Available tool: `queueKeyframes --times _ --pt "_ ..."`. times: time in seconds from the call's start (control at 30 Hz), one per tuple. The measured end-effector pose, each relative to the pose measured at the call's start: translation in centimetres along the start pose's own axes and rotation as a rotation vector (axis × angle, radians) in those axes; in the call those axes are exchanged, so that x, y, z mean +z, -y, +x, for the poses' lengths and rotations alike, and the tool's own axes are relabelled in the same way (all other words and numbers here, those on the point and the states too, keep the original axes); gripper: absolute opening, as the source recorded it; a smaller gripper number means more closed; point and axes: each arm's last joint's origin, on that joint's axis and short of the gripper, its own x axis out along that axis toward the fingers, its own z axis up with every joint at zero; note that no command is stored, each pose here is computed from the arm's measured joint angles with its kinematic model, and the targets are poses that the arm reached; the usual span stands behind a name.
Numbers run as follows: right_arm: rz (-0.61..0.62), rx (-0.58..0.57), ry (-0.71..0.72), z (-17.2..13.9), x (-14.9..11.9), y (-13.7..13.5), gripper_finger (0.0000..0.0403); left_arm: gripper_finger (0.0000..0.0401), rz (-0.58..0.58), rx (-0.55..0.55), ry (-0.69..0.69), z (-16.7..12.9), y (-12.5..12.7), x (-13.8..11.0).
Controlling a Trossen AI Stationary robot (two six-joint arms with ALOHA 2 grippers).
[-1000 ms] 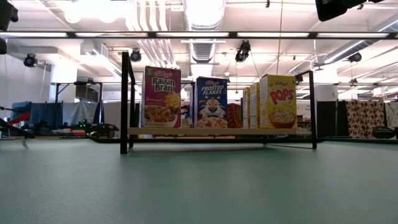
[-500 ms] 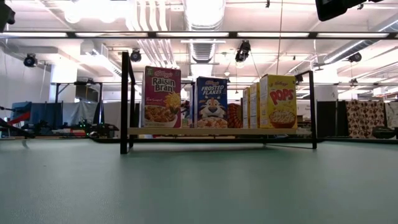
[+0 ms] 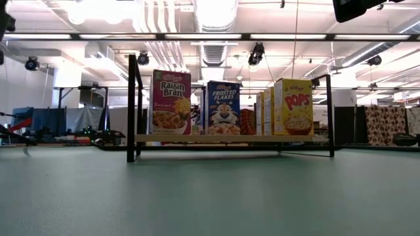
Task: Stack cereal on shelf
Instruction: Put the blue cereal box on the shelf aligned with the other blue cereal boxes
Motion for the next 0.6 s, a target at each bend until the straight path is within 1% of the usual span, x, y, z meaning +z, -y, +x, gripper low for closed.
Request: queueKeyframes --times 0.07,0.27,0.4,0.6 --pt "0.001 0.000 0.000 0.0 0.0 0.0 0.0013 0.0354 0.017 0.015 -0.008 0.5 -0.3 -0.2" --pt "0.010 0.000 0.000 0.0 0.0 0.0 0.0013 0.0354 0.026 -0.006 0.004 1.0 -0.2 -0.2" --pt "0.008 0.000 0.000 0.0 0.0 0.0 0.0013 0.0354 0.023 0.018 0.025 1.3 -0.4 -0.2" --pt "0.008 0.000 0.000 0.0 0.0 0.0 0.0013 0.0354 0.021 -0.017 0.039 1.2 0.0 0.0"
